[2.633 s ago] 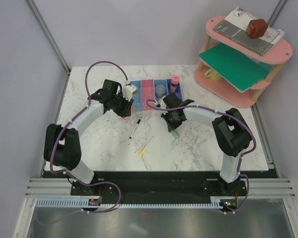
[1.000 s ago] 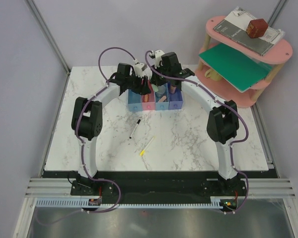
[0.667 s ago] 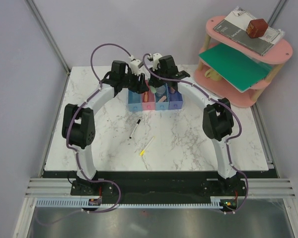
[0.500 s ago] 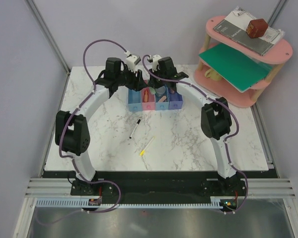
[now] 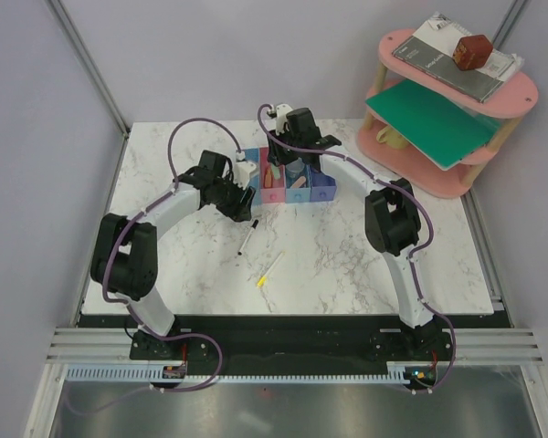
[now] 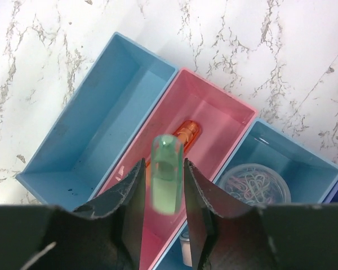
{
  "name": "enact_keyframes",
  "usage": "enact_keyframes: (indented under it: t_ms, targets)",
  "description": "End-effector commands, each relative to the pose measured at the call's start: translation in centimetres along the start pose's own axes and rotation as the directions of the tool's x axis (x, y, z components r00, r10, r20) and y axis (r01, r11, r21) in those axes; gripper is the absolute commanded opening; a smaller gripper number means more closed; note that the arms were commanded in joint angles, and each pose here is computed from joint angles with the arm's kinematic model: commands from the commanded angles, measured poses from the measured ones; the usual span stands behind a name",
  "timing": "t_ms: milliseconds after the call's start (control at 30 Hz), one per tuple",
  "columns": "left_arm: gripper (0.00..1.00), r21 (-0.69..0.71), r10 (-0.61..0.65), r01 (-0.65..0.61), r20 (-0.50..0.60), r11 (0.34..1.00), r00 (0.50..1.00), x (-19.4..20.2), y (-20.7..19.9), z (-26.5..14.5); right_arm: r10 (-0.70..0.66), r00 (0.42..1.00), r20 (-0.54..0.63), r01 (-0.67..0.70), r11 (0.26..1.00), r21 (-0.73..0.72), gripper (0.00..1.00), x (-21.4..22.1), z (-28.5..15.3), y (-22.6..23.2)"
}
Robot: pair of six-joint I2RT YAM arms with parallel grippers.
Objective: Sort the stationery into containers
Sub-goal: Place the stationery in the storage box.
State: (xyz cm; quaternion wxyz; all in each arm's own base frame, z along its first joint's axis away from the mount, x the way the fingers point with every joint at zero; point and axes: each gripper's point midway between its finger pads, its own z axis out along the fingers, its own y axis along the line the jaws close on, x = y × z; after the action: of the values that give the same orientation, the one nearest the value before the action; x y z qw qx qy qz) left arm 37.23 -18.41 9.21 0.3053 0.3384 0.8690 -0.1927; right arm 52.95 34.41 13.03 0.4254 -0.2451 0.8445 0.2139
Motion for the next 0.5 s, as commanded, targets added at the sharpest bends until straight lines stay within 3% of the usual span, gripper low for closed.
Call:
enact_keyframes:
  t_ms: [0,333,467]
  targets:
    - [0.60,-0.060,0.105,-0.108,-0.058,0.992,0.993,2.0,0.1,-2.3,-0.019,0.997,0.080,0.020,1.000,-0.018,0.40,-2.9,-0.9,0.9]
    - [0.60,-0.019,0.082,-0.085,-0.113,0.996,0.990,4.9,-1.8,-1.4,-0.058,0.996,0.071,0.058,0.998,0.002,0.47,-2.6,-3.7,0.9]
    - [0.59,-0.012,0.098,-0.100,-0.131,0.995,0.987,5.4,-2.4,-0.5,-0.100,0.993,0.056,0.101,0.995,-0.023,0.47,-2.2,-7.5,1.9]
